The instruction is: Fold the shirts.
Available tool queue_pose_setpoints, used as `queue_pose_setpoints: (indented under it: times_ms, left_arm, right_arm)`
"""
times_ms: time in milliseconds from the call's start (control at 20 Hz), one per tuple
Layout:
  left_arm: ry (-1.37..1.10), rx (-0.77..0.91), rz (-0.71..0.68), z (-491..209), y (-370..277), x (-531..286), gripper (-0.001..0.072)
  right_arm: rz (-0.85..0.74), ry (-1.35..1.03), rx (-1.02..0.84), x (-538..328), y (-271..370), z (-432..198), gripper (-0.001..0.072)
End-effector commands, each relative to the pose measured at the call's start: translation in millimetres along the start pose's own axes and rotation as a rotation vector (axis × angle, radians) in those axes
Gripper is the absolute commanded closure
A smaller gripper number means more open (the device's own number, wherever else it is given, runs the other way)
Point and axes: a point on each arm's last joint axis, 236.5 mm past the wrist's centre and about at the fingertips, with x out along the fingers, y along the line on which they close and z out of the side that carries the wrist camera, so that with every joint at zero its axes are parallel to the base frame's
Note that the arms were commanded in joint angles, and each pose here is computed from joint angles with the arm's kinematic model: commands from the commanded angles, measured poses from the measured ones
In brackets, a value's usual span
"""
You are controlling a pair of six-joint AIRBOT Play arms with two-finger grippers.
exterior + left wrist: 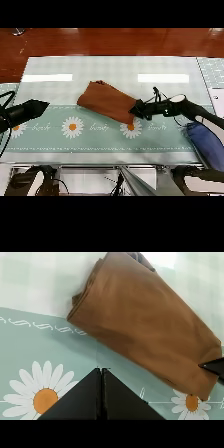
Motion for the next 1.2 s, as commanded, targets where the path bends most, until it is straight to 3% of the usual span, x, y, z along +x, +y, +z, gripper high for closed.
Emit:
queue_pose_setpoints:
  times_ms: [0,150,250,350,500,650,1150]
  left_arm:
    - [0.008,-0.006,-0.003,-1.1,-0.1,1.5,0.0689]
    - [0.008,-0.007,-0.003,-1.0,0.0,1.6,0.0689]
    - [0.008,-0.006,-0.003,-1.0,0.0,1.6,0.0689]
    - [0.008,-0.006,-0.003,-1.2,-0.1,1.6,0.0689]
    - [0.009,-0.006,-0.003,-1.2,-0.1,1.6,0.0689]
    - [0.009,-0.007,-0.003,-1.2,-0.2,1.6,0.0689]
    - [0.008,-0.006,-0.003,-1.2,-0.1,1.6,0.0689]
  right_arm:
    - [0.054,0.041,-0.12,6.9,35.7,9.3,0.0693]
    - [0.056,0.127,-0.38,-23.8,92.3,9.9,0.0694]
    - [0.075,0.049,-0.551,-60.7,149.1,23.6,0.0694]
    - [0.073,-0.097,-0.621,-110.4,201.4,42.9,0.0695]
    - [-0.069,-0.263,-0.636,-192.3,220.4,65.9,0.0695]
    - [-0.219,-0.331,-0.566,-264.3,195.5,67.3,0.0694]
    - [-0.589,-0.657,0.083,-482.4,28.5,-4.4,0.0694]
